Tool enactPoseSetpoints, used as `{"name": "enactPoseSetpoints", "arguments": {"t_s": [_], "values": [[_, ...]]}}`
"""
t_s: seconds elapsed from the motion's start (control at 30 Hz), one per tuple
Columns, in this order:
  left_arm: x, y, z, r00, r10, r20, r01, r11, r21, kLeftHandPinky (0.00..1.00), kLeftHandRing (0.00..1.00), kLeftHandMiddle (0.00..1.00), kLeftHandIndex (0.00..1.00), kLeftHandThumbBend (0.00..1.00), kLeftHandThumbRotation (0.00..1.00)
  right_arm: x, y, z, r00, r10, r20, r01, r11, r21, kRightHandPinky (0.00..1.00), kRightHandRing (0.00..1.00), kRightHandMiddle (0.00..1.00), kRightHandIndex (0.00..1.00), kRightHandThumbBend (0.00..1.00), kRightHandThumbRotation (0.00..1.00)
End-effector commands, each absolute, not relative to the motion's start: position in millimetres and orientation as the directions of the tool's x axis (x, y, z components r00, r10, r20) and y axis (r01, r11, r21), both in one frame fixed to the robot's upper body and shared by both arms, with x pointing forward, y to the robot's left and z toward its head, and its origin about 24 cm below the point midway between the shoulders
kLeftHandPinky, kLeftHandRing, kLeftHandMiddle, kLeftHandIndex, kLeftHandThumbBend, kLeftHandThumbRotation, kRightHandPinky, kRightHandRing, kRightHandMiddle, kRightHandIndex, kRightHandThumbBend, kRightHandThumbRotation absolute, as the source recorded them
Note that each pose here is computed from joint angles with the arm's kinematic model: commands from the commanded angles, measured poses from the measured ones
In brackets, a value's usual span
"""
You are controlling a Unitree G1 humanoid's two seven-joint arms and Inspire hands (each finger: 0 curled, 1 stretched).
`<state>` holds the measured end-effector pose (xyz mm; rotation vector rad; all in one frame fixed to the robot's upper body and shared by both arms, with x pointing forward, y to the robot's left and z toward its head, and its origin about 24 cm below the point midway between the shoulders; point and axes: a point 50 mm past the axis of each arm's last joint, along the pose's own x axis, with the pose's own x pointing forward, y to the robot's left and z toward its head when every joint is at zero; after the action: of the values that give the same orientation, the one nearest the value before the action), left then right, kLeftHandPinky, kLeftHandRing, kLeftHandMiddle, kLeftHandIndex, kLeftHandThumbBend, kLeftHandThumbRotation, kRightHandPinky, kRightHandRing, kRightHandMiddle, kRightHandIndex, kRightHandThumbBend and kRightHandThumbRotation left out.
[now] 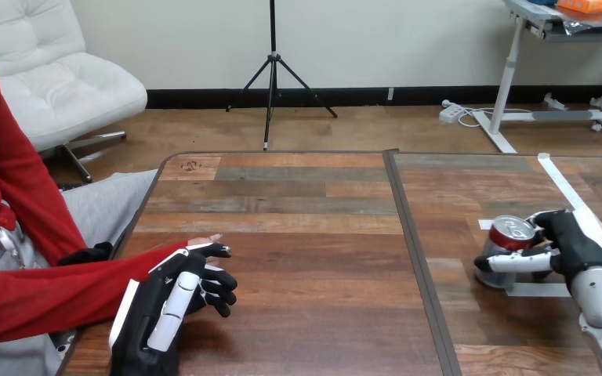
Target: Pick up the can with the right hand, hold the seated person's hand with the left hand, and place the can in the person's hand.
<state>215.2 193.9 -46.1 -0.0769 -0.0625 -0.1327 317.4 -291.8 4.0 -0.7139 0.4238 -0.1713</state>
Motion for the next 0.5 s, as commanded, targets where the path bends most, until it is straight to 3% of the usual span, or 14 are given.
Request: {"name": "enactPoseSetpoints", "arguments": {"t_s": [0.0, 0.47], "values": [[233.3, 191.1, -31.7, 0.978, -0.155, 0.138, 0.163, 0.985, -0.049, 0.31, 0.40, 0.46, 0.60, 0.68, 0.78, 331.5, -285.0, 21.5, 0.935, -0.270, -0.231, 0.046, 0.737, -0.674, 0.39, 0.43, 0.45, 0.46, 0.81, 0.00], [233.5, 192.0, -31.8, 0.979, -0.154, 0.136, 0.162, 0.986, -0.049, 0.31, 0.40, 0.45, 0.60, 0.69, 0.78, 335.6, -280.9, 28.6, 0.957, -0.223, -0.188, 0.040, 0.741, -0.670, 0.35, 0.40, 0.44, 0.46, 0.82, 0.00]]}}
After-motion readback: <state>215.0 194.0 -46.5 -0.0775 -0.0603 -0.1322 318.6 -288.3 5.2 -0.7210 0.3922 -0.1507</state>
